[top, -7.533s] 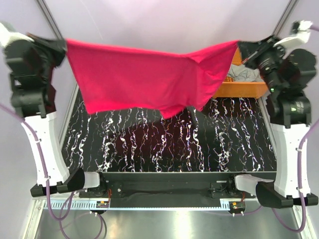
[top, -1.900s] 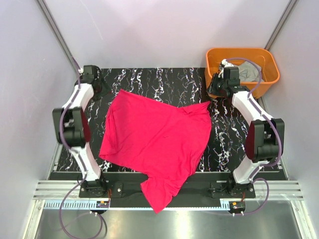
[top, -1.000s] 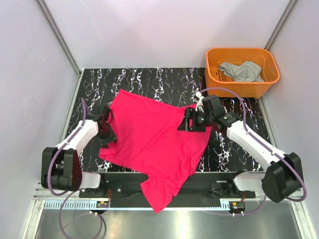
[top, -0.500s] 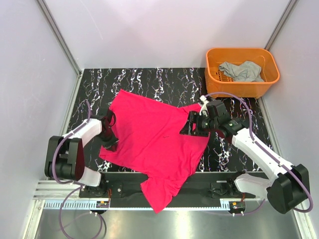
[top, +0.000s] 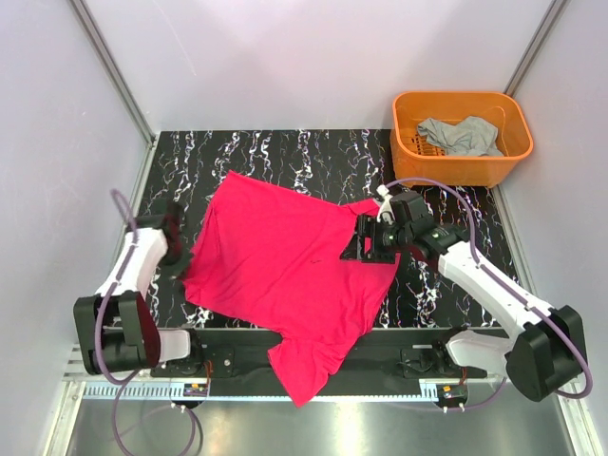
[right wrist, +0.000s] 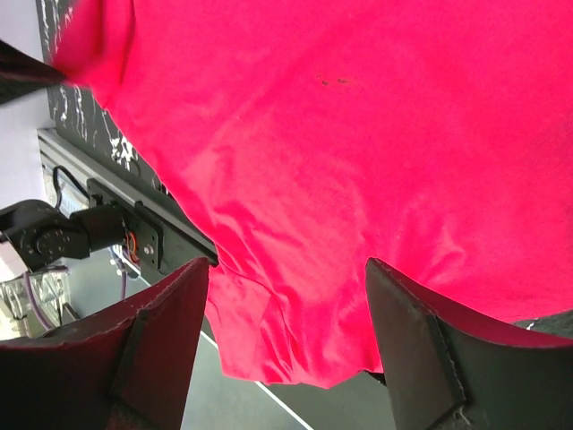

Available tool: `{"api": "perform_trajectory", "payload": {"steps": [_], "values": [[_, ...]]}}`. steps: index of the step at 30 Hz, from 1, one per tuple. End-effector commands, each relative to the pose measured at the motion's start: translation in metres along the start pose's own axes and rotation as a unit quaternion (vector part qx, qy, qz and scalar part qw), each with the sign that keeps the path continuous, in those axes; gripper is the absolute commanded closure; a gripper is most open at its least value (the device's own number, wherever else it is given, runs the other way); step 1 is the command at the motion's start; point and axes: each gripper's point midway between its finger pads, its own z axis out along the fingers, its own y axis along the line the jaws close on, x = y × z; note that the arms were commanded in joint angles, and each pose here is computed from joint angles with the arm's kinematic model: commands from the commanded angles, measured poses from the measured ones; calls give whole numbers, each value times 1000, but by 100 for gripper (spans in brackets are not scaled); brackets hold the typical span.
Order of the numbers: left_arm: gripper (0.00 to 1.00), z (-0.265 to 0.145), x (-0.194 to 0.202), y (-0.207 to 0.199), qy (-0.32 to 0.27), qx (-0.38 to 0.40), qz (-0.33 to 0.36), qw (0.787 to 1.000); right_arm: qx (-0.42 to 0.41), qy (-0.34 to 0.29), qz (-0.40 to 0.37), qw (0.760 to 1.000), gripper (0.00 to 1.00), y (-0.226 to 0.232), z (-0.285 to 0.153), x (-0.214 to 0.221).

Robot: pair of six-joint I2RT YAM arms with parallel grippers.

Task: Fold and stack the t-shirts
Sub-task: Fold the tshirt

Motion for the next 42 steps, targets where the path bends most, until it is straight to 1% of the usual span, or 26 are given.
{"api": "perform_trajectory", "payload": {"steps": [1, 4, 10, 13, 15, 17, 20, 21, 22, 23, 24, 25, 26, 27, 28, 29, 32, 33, 34, 36, 38, 39, 40, 41, 42], "values": [[100, -3, -33, 39, -30, -51, -63, 996, -19, 16, -14, 1000, 22, 10, -1, 1], [100, 4, -51, 46, -32, -55, -73, 995, -18, 30, -13, 999, 22, 10, -1, 4], [100, 23, -82, 44, -33, -78, -55, 995, -25, 68, -4, 997, 25, 6, 3, 20], [97, 25, -103, 48, -48, -92, -56, 993, 0, 89, 5, 996, 26, -7, 8, 32], [96, 29, -109, 56, -48, -109, -59, 991, 9, 96, 13, 995, 27, -12, 10, 35], [92, 32, -117, 66, -49, -119, -72, 989, 19, 93, 16, 995, 27, -16, 12, 34], [89, 35, -125, 81, -47, -136, -80, 986, 34, 90, 15, 995, 27, -18, 13, 28], [87, 35, -127, 85, -48, -141, -78, 986, 40, 89, 14, 995, 27, -20, 14, 27], [82, 34, -129, 90, -51, -147, -82, 984, 50, 84, 16, 995, 27, -23, 15, 24], [74, 32, -130, 93, -54, -151, -83, 984, 55, 85, 14, 995, 27, -25, 16, 22], [57, 30, -131, 96, -56, -152, -88, 983, 56, 80, 9, 995, 27, -24, 15, 17], [51, 29, -131, 96, -58, -148, -90, 983, 73, 78, 7, 994, 27, -30, 17, 15], [42, 22, -131, 96, -65, -142, -94, 983, 79, 72, 7, 994, 28, -30, 16, 8], [38, 18, -131, 94, -70, -133, -100, 984, 84, 68, 8, 994, 28, -33, 15, 4], [36, 11, -130, 91, -79, -115, -106, 984, 95, 66, 14, 993, 28, -38, 17, 0], [35, 8, -127, 86, -77, -97, -109, 986, 102, 54, 22, 993, 29, -42, 15, -12], [35, -5, -117, 47, -69, -6, -98, 993, 118, 36, 42, 991, 31, -55, 14, -32], [35, -9, -112, 30, -69, 20, -78, 994, 126, 28, 54, 990, 32, -63, 12, -40], [37, -17, -113, 16, -82, 48, -66, 993, 131, 30, 59, 989, 32, -70, 14, -43], [38, -27, -102, -18, -82, 100, -32, 991, 136, 21, 63, 989, 32, -77, 13, -56], [38, -36, -102, -50, -90, 161, -8, 983, 139, 21, 62, 988, 32, -81, 15, -62], [38, -41, -93, -71, -77, 197, 12, 977, 144, 21, 64, 987, 32, -85, 16, -64], [38, -37, -94, -87, -74, 215, 24, 974, 150, 20, 66, 986, 32, -90, 17, -68], [39, -38, -89, -102, -59, 241, 37, 968, 153, 15, 68, 986, 32, -92, 16, -73], [39, -42, -90, -118, -59, 253, 53, 964, 158, 11, 70, 985, 31, -95, 16, -77]]}}
